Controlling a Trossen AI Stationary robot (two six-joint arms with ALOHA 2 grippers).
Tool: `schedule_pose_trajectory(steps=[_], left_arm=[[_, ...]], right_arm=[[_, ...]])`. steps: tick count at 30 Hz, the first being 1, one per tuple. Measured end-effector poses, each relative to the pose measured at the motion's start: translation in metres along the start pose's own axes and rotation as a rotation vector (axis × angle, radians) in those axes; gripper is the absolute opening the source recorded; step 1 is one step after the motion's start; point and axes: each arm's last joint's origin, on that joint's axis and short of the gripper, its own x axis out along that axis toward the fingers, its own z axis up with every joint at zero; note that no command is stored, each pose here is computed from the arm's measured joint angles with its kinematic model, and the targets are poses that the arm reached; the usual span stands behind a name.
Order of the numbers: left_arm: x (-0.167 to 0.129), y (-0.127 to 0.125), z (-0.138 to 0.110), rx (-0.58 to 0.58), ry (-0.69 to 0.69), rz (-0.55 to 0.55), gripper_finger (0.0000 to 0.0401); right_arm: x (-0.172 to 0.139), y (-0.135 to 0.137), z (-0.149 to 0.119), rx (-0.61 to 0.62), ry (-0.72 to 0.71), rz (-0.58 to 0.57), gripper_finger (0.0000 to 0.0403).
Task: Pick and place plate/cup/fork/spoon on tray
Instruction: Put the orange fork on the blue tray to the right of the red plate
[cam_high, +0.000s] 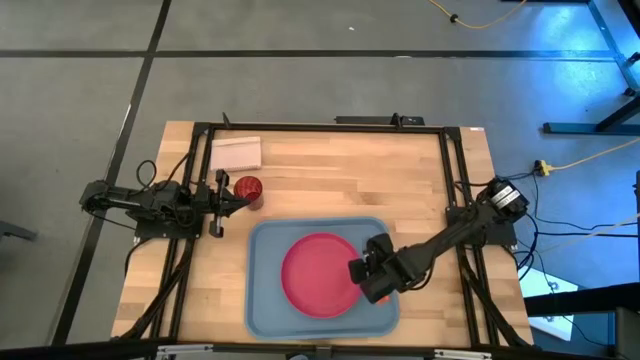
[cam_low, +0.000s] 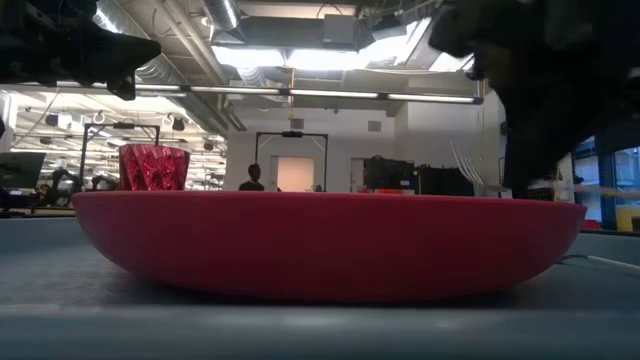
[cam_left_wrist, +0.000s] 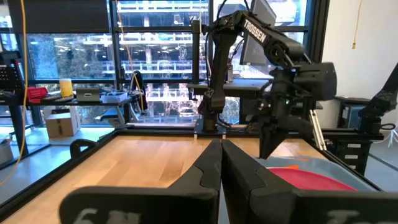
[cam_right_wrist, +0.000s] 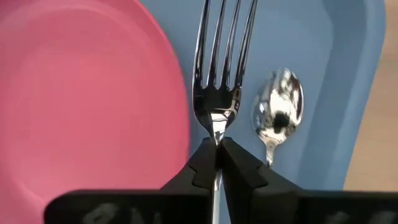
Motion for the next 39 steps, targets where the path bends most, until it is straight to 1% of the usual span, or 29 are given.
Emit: schedule_pose_trajectory(steps=[4, 9, 15, 23, 32, 39], left_arm=[[0.0, 0.0, 0.0, 0.0, 0.0, 0.001, 0.0], [0.0, 0.0, 0.0, 0.0, 0.0, 0.001, 0.0], [0.0, 0.0, 0.0, 0.0, 0.0, 0.0, 0.0], [0.0, 0.0, 0.0, 0.0, 0.0, 0.0, 0.0], [0.0, 0.0, 0.0, 0.0, 0.0, 0.0, 0.0], [0.0, 0.0, 0.0, 0.0, 0.0, 0.0, 0.0]], right_arm=[[0.012, -0.007, -0.004, 0.049, 0.014, 0.013, 0.0021], [0.024, -0.011, -0.006, 0.074, 0.028, 0.057, 0.0022], [0.034, -0.019, -0.003, 0.078, 0.055, 0.022, 0.0023], [0.035, -0.018, -0.002, 0.034, 0.06, 0.032, 0.0024], [0.035, -0.018, -0.002, 0.026, 0.058, 0.029, 0.0066], [0.035, -0.018, -0.002, 0.03, 0.037, 0.032, 0.0066]])
